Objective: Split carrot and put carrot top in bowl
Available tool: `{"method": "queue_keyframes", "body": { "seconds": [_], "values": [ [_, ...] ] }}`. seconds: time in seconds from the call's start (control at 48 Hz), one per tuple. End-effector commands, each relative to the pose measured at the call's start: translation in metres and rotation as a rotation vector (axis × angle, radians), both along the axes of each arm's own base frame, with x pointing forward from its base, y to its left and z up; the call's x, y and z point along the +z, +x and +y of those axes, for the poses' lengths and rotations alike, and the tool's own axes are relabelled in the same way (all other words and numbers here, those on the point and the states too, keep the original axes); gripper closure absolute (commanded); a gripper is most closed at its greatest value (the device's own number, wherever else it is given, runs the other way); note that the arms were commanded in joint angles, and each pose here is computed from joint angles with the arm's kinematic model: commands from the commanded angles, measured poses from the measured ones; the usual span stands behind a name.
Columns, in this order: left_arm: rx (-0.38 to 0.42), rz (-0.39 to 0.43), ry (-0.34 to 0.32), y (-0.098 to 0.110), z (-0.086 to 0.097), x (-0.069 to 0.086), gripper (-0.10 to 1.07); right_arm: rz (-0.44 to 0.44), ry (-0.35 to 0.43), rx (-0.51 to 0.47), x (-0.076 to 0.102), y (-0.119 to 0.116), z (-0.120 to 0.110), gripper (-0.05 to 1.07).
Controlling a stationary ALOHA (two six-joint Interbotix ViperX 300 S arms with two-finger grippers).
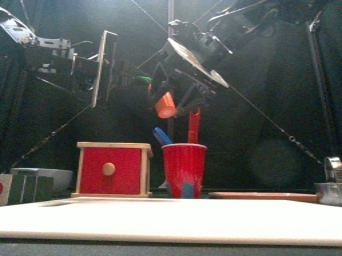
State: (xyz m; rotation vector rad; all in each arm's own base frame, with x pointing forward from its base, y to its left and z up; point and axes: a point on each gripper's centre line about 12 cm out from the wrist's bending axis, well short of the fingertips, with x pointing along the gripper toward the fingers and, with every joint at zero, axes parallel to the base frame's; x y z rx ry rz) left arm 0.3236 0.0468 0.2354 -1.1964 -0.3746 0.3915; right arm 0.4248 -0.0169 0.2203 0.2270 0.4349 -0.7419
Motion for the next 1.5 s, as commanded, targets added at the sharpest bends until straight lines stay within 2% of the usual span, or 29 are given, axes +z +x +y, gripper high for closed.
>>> {"method": "queue_keyframes", "body": {
  "seconds": [0.0,0.229,0.521,0.729,1.0,1.25,1.479],
  "values": [
    [-0.007,-0.030,0.010,0.001,-0.002,0.008,0.58,-0.043,0.003,-0.009,0.017,0.001,-0.003,0.00],
    [-0.007,-0.030,0.010,0.001,-0.002,0.008,0.58,-0.042,0.003,-0.007,0.016,0.003,-0.003,0.05],
    [-0.006,-0.022,0.010,0.000,-0.002,0.006,0.58,-0.042,0.005,-0.008,0.015,0.007,-0.003,0.32],
    [0.011,0.005,0.007,-0.010,0.002,-0.004,0.59,-0.031,0.016,0.007,0.013,0.006,0.005,0.45],
    [0.012,0.017,0.010,-0.018,0.003,-0.007,0.61,-0.026,0.029,0.041,0.011,0.005,0.022,0.48],
    [0.012,0.031,0.011,-0.021,0.003,-0.012,0.78,-0.018,0.035,0.047,0.008,0.004,0.027,0.48],
    [0.028,0.046,0.008,-0.028,0.008,-0.017,0.78,-0.010,0.044,0.056,0.006,0.002,0.031,0.48]
  ]
}}
